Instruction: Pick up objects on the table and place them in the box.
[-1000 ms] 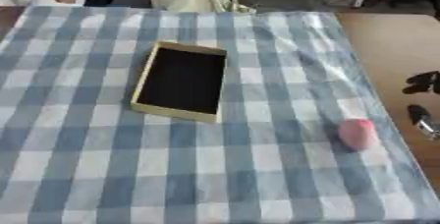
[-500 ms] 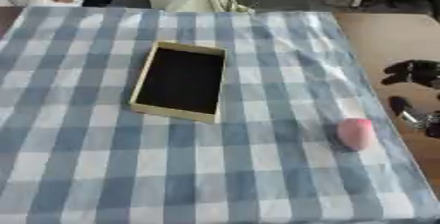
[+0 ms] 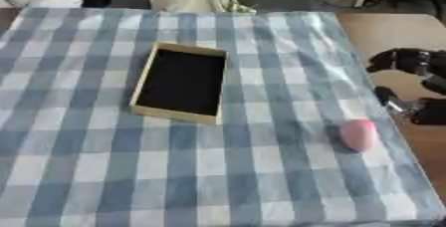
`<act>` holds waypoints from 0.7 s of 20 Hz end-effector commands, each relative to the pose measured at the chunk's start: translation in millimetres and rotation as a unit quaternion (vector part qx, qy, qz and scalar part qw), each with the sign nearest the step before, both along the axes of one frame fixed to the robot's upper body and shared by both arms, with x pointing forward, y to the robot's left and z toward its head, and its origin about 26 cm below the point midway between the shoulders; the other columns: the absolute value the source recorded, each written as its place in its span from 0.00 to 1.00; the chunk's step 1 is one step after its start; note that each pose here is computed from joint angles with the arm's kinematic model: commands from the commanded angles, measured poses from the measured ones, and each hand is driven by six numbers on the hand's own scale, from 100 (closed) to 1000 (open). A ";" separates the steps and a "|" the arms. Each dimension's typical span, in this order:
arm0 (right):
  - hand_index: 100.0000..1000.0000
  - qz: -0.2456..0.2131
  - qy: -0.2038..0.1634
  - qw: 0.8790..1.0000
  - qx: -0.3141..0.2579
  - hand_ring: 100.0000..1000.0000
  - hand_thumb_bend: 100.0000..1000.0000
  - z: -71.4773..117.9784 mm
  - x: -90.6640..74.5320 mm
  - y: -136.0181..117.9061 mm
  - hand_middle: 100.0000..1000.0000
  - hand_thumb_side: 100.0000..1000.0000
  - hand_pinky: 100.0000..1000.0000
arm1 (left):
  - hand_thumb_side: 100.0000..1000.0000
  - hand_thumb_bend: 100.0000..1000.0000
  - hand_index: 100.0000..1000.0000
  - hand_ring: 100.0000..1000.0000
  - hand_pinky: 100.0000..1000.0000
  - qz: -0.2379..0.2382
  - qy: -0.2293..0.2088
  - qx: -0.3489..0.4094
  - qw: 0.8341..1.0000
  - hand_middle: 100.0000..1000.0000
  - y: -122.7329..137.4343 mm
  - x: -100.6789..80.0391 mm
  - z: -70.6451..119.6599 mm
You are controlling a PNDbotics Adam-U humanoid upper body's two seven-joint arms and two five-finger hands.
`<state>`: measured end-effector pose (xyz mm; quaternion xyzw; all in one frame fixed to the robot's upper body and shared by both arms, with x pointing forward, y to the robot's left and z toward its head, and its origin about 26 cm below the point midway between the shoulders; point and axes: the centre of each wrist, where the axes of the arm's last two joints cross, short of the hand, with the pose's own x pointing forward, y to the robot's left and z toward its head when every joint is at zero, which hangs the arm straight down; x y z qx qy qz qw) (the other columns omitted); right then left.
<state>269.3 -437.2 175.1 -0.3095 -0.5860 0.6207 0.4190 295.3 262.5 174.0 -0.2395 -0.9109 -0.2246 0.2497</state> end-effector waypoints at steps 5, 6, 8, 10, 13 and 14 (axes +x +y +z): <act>0.90 -0.009 0.073 0.997 -0.002 0.88 0.00 13.0 3.0 -7.0 0.88 0.42 0.86 | 0.55 0.00 0.74 0.75 0.57 -0.008 -0.014 0.006 1.000 0.68 -0.7 -1.8 8.0; 0.90 -0.012 0.080 0.997 -0.006 0.89 0.01 12.9 2.8 -7.4 0.88 0.36 0.87 | 0.55 0.00 0.74 0.75 0.57 -0.008 -0.014 0.006 1.000 0.68 -0.8 -1.8 7.9; 0.92 -0.016 0.092 0.996 -0.009 0.89 0.00 12.1 2.2 -7.5 0.89 0.30 0.87 | 0.55 0.00 0.74 0.75 0.57 -0.008 -0.013 0.006 1.000 0.68 -0.9 -1.8 7.9; 0.92 -0.022 0.098 0.995 -0.004 0.89 0.00 11.8 1.8 -7.8 0.89 0.23 0.88 | 0.55 0.00 0.74 0.75 0.57 -0.008 -0.013 0.006 1.000 0.68 -0.9 -1.8 7.8; 0.93 -0.031 0.107 0.994 0.000 0.88 0.04 11.1 1.5 -7.7 0.89 0.03 0.88 | 0.55 0.00 0.74 0.75 0.57 -0.009 -0.013 0.007 1.000 0.68 -1.1 -1.9 7.8; 0.93 -0.033 0.110 0.993 0.001 0.88 0.06 10.8 1.4 -7.7 0.89 0.00 0.88 | 0.55 0.00 0.74 0.75 0.57 -0.009 -0.013 0.007 1.000 0.68 -1.1 -1.9 7.7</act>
